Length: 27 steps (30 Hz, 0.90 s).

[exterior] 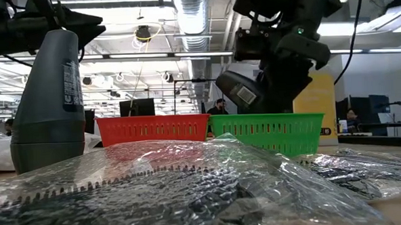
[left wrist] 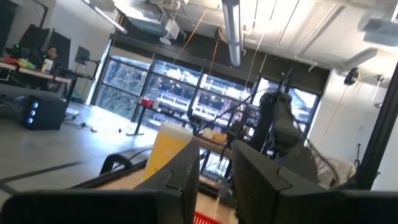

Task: Pick & Place Travel size toiletries
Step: Put the dark gray deodorant into the right green basket, then put the silver nail cutter into the left green basket

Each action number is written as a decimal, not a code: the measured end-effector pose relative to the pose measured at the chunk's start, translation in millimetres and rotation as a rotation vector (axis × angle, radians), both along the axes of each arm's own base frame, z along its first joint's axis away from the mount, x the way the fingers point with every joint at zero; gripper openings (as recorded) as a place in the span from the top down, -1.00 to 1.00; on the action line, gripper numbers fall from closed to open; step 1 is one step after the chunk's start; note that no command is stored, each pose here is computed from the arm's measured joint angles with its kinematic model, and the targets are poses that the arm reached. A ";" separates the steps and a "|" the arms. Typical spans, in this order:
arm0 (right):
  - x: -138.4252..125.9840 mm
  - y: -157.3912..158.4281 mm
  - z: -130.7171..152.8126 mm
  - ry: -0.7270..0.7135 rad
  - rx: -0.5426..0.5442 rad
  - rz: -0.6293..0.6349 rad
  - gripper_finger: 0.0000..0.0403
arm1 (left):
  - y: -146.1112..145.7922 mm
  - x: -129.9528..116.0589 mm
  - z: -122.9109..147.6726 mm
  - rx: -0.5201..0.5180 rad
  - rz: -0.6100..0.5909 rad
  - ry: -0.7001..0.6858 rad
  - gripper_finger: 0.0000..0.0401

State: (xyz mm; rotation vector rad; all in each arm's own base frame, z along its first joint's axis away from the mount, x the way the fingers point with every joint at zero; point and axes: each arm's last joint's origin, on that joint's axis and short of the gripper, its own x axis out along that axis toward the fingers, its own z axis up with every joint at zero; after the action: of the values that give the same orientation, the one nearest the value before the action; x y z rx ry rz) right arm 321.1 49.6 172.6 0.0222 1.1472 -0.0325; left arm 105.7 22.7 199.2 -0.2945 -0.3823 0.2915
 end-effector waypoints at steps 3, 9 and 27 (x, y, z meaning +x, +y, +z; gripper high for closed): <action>-0.2 -0.2 -0.1 0.002 0.000 -0.001 0.05 | 0.1 0.8 -0.1 0.000 0.000 0.001 0.56; 0.8 -2.9 0.5 -0.006 0.001 -0.012 -0.12 | 0.1 0.8 0.3 0.000 0.000 -0.003 0.56; 1.6 -8.3 0.5 -0.008 -0.004 -0.022 0.17 | 0.2 0.8 0.8 0.001 0.001 -0.007 0.56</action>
State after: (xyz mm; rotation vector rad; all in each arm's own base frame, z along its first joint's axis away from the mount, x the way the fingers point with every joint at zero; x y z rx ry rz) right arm 322.7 41.3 173.2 0.0313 1.1390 -0.0544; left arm 106.5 22.9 200.1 -0.2944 -0.3899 0.2910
